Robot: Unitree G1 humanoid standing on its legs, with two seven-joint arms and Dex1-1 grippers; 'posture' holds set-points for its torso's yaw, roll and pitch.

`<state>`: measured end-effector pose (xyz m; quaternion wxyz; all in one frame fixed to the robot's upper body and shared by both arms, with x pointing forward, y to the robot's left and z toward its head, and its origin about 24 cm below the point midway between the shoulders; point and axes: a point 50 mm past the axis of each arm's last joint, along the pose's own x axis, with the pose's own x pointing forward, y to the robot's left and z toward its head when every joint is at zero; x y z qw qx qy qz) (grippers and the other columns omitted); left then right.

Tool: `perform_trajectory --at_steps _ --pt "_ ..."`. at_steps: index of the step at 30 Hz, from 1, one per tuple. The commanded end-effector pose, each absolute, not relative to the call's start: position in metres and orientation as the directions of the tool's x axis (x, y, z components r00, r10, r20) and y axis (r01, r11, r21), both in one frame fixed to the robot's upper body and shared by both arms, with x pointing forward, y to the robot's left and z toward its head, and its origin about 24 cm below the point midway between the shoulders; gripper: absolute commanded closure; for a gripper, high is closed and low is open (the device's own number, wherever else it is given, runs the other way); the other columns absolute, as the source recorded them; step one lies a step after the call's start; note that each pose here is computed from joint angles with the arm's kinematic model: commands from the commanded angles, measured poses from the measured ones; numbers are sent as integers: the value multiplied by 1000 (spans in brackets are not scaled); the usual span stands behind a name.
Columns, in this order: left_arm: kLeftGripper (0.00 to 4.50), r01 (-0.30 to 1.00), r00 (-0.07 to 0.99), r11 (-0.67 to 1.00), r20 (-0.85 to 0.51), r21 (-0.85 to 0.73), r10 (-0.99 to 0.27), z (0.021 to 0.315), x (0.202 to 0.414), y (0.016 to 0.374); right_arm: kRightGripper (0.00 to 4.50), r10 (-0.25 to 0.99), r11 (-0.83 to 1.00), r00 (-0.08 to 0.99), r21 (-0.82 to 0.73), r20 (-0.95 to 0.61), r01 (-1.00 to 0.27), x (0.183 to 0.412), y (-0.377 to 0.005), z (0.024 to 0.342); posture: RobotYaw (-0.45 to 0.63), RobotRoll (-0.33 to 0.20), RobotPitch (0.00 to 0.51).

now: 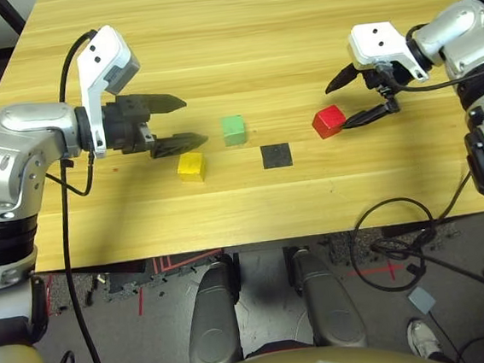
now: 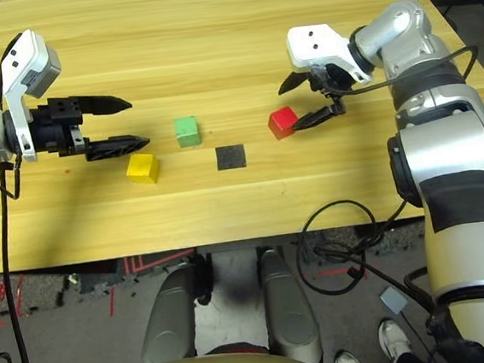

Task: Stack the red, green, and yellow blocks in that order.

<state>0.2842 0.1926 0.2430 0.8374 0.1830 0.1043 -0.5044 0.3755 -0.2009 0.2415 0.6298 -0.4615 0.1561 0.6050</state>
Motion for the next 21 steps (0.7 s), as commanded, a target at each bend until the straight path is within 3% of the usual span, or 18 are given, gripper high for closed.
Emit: perform_trajectory --at_steps 1,7,10,15,21 --pt "21 879 477 430 -347 206 -807 243 279 190 0 599 -177 216 -390 -771 -904 377 -197 236 295 -47 232" --pt "4 870 493 448 -342 206 -800 240 275 188 22 582 -190 231 -406 -780 -894 380 -189 229 322 -45 237" --pt "0 869 495 452 -343 200 -799 238 272 187 567 557 -212 243 -419 -794 -883 381 -187 227 327 -45 239" --pt "0 864 503 463 -339 197 -795 238 272 187 2363 556 -219 249 -428 -793 -877 381 -185 226 328 -48 242" --pt "0 863 505 465 -334 195 -796 237 273 185 2512 589 -199 237 -423 -773 -884 382 -181 234 319 -57 247"
